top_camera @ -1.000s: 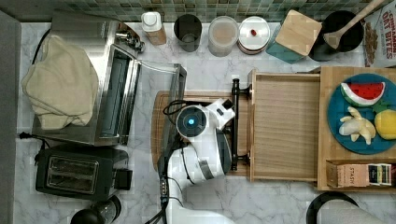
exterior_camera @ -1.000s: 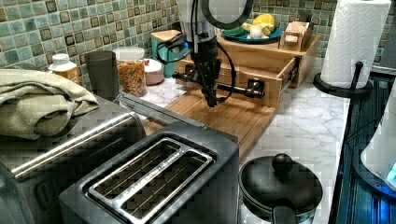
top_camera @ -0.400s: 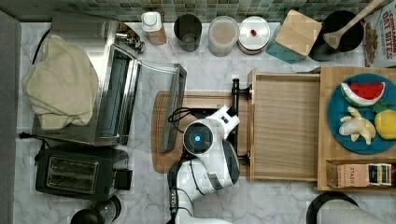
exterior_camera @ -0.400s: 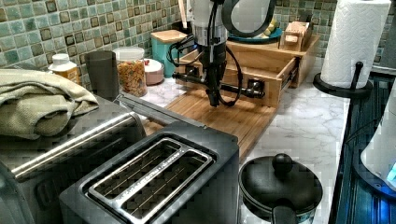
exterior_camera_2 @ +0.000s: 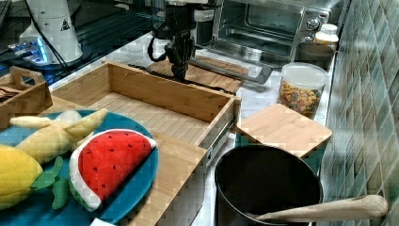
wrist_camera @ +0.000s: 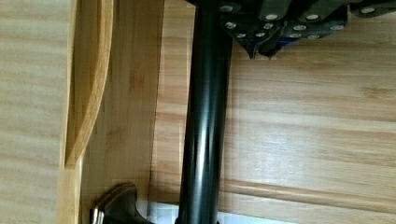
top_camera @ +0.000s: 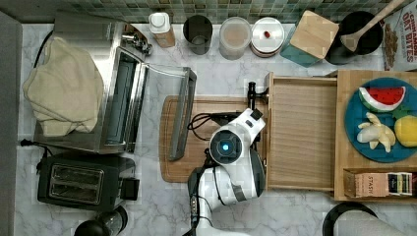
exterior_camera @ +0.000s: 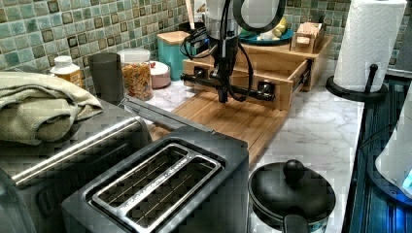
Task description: Close the drawer.
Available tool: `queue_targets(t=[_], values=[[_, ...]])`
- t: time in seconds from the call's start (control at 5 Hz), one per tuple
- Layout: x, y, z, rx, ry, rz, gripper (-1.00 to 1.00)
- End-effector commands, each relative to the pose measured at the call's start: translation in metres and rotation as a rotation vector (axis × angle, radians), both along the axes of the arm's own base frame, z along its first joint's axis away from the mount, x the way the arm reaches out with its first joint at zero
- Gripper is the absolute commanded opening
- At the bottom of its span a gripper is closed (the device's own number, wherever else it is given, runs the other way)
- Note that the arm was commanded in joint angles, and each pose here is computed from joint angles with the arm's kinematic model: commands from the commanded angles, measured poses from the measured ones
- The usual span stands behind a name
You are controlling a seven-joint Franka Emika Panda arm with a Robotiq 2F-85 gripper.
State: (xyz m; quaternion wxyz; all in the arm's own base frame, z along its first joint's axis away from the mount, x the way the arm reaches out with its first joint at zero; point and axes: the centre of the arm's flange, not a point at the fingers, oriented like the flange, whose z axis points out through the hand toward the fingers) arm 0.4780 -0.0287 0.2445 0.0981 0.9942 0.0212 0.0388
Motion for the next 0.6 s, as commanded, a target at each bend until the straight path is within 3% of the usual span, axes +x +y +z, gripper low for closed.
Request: queue_targets(t=[0.2, 0.6], values=[[0.002, -0.104, 0.04, 0.029, -0.116, -0.114, -1.0], [-0.014, -0.19, 0.051, 0.03, -0.176, -0.117, -1.0]])
